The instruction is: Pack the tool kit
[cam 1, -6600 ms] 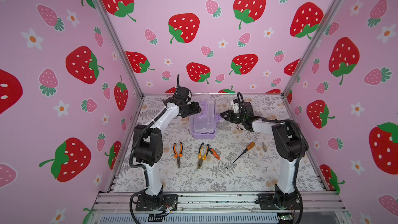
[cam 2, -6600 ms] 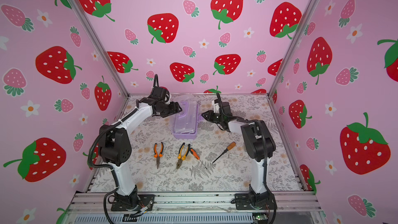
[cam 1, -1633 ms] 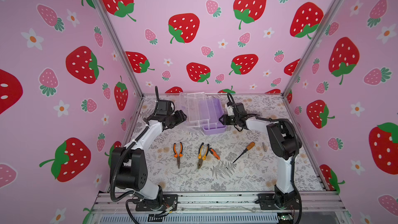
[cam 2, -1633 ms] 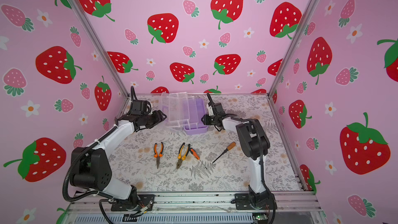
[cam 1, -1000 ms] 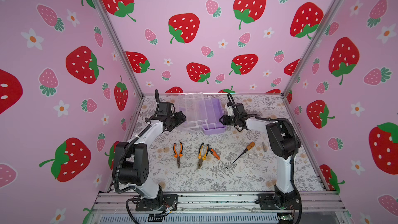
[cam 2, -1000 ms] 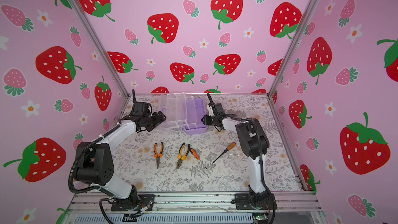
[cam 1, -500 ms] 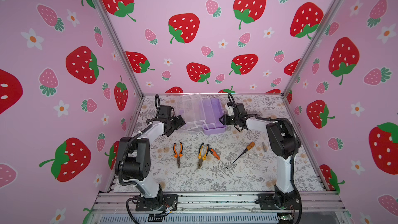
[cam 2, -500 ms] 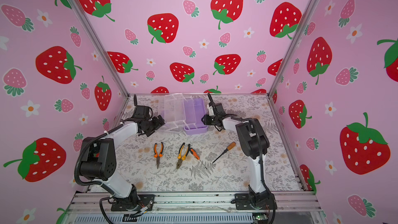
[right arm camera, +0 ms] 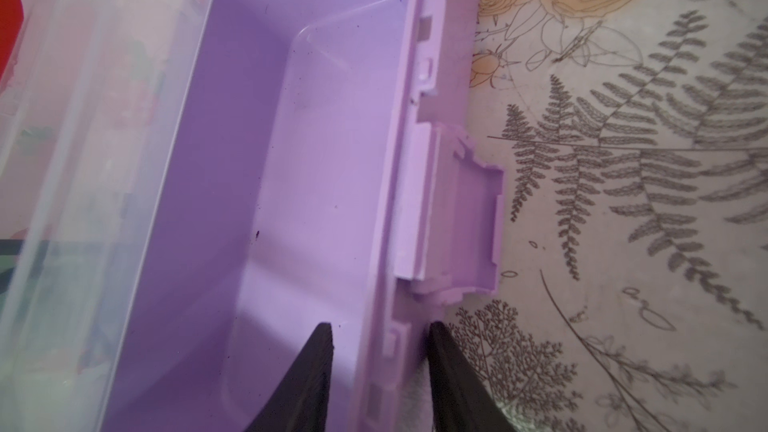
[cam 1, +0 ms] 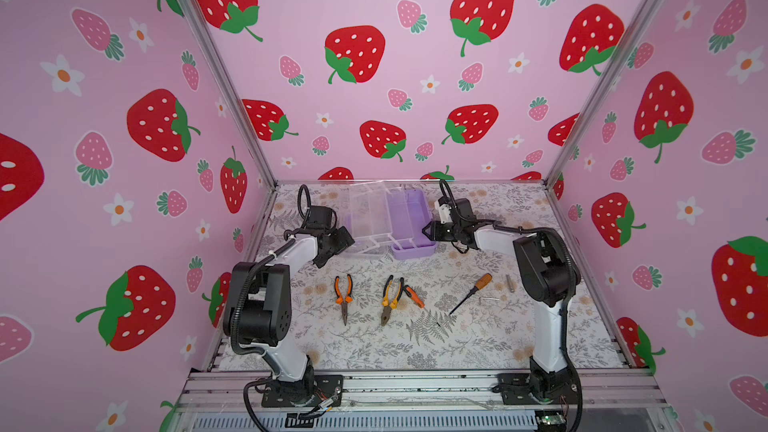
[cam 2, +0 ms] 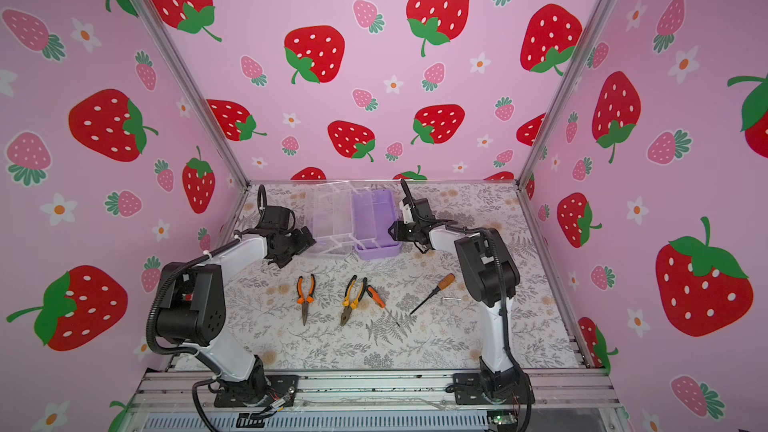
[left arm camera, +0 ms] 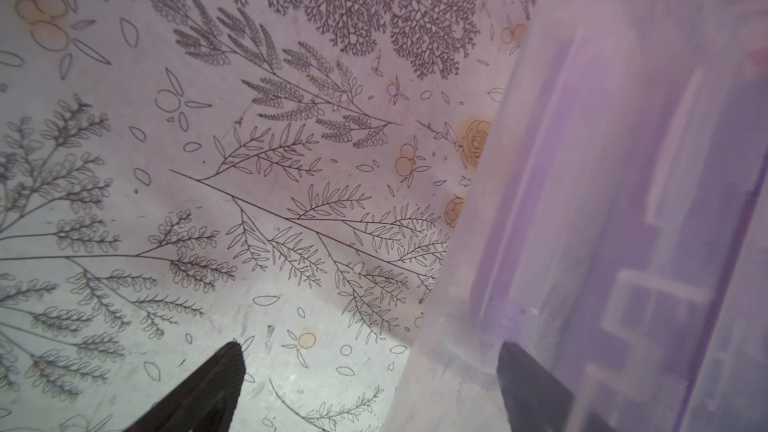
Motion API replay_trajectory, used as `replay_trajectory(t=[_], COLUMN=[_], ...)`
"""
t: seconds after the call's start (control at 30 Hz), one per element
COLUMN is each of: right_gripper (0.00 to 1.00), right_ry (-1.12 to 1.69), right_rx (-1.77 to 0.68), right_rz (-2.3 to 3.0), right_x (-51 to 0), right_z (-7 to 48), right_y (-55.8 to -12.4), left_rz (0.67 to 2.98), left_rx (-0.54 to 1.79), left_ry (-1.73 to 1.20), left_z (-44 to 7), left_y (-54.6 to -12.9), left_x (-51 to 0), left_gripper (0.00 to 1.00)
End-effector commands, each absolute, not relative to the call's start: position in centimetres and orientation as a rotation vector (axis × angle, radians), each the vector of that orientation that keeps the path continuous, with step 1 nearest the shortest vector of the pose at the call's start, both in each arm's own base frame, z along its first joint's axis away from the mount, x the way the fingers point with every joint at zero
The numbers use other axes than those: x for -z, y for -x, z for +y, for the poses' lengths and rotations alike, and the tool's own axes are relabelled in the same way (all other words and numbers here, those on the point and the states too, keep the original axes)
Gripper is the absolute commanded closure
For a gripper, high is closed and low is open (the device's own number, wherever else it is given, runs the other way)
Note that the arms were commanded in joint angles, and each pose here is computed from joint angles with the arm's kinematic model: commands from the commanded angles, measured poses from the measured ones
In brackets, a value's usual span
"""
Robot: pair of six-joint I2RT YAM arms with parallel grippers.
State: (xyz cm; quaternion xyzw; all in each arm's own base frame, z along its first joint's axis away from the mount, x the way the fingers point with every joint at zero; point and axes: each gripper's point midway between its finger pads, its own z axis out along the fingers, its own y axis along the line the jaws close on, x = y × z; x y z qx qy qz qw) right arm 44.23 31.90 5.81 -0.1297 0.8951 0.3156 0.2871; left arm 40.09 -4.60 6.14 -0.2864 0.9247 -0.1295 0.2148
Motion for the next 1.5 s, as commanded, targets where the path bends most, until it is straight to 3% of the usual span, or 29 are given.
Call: replay_trajectory(t=[0.0,0.43,0.9,1.47], right_gripper=[0.59,0.58,0.57,0.51], right_ry=[0.374,0.369,0.391,0.385], right_rx=[-0.896,-0.915,-0.909,-0.804], right_rz=[2.404,2.396,2.323,2.226], right_x=[-5.1,-5.5,-9.3,-16.3], right_z=[33.0,33.2,33.2,31.1], right_y=[-43.4,-43.4,-43.8,-42.9], left_rz=[2.612,2.665,2.513,2.383], left_rx=[0.291,0.261,0.099,0.159], left_ry=[0.850,0.886,0.861,0.837], left_z=[-3.8,-3.4,-0.2,0.6], left_y=[-38.9,-37.8,-35.3,-30.4], left_x=[-4.3,-2.0,-11.0,-15.2], left_gripper=[0.03,0.03,0.03,0.03])
